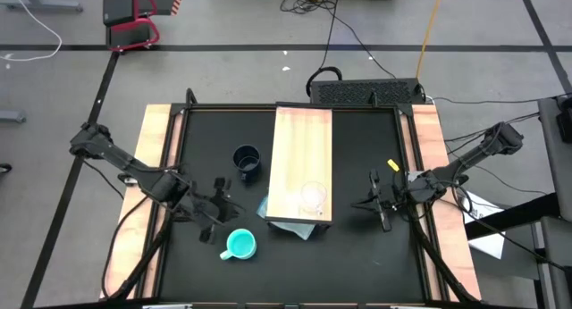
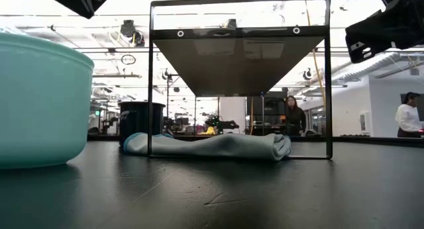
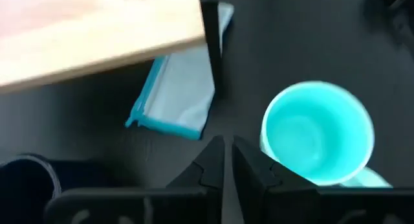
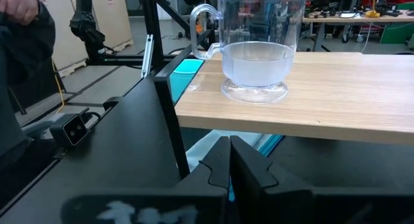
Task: Stack small to large cups/mugs on shelf
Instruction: Put the light blue mug on the shelf
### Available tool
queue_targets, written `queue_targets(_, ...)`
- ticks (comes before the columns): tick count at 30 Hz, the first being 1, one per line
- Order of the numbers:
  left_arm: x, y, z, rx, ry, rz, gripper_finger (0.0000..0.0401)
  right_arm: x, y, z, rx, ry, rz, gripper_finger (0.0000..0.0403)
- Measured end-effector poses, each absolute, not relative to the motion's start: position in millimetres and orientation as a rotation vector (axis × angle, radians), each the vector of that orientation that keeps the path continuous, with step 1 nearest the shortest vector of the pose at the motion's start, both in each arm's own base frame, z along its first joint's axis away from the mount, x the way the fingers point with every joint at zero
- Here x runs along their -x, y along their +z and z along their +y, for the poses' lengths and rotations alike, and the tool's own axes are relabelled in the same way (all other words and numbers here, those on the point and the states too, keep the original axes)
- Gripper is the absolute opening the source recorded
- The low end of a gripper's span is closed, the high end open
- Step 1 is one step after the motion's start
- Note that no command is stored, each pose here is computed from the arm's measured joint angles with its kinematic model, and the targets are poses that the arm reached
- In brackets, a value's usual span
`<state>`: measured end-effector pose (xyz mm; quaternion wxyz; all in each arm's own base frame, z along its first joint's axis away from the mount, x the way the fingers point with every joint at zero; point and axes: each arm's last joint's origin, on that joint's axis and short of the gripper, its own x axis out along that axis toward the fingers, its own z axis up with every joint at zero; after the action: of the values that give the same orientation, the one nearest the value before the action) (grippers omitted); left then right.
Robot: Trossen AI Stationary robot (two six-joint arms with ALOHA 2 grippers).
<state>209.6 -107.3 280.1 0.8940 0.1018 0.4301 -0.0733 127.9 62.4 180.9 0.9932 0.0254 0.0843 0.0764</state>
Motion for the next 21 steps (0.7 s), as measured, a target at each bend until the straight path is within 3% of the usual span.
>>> queue_targets(13, -220, 284, -104, -0.132, -0.368, 0.89, 0.0137, -128, 179, 62, -0.058, 0.15, 0.193, 0.0)
queue_targets(21, -235, 275, -109, -0.133, -0.405, 0.872, 0.0165, -128, 179, 62, -0.057, 0.15, 0.194, 0.0)
